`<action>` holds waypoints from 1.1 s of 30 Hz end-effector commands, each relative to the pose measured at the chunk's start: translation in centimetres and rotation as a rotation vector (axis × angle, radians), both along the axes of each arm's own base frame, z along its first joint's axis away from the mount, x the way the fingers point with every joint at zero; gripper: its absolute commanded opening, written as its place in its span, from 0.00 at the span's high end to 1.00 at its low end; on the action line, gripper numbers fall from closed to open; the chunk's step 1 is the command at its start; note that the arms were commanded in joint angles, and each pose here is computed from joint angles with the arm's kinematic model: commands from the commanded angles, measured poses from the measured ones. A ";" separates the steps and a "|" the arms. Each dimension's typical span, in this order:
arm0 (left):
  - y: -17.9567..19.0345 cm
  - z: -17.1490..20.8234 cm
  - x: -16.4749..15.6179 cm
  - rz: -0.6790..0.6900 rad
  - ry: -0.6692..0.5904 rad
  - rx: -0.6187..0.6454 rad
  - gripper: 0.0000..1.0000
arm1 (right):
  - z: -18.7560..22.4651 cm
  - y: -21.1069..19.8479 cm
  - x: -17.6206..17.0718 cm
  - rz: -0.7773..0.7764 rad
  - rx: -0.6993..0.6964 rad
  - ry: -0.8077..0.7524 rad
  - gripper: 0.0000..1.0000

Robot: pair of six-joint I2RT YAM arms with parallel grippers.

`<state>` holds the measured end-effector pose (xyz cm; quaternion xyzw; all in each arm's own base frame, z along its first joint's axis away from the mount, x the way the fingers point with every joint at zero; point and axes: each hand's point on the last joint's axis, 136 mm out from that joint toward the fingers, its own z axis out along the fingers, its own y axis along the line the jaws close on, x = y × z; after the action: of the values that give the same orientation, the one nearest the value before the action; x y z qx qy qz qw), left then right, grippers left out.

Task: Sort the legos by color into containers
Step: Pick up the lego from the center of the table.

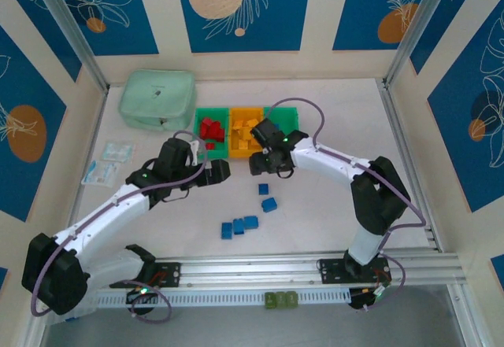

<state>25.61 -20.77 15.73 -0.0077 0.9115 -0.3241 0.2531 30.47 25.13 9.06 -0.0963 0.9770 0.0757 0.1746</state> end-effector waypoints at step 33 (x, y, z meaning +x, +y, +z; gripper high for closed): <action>0.4 -1.2 0.2 0.072 0.024 -0.035 0.01 | -5.2 1.3 -2.7 -0.015 -0.037 0.099 0.65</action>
<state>25.30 -20.09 13.72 -0.0501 0.9135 -0.3223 0.2430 27.70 26.34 2.25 -0.0773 0.9898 0.0536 0.1065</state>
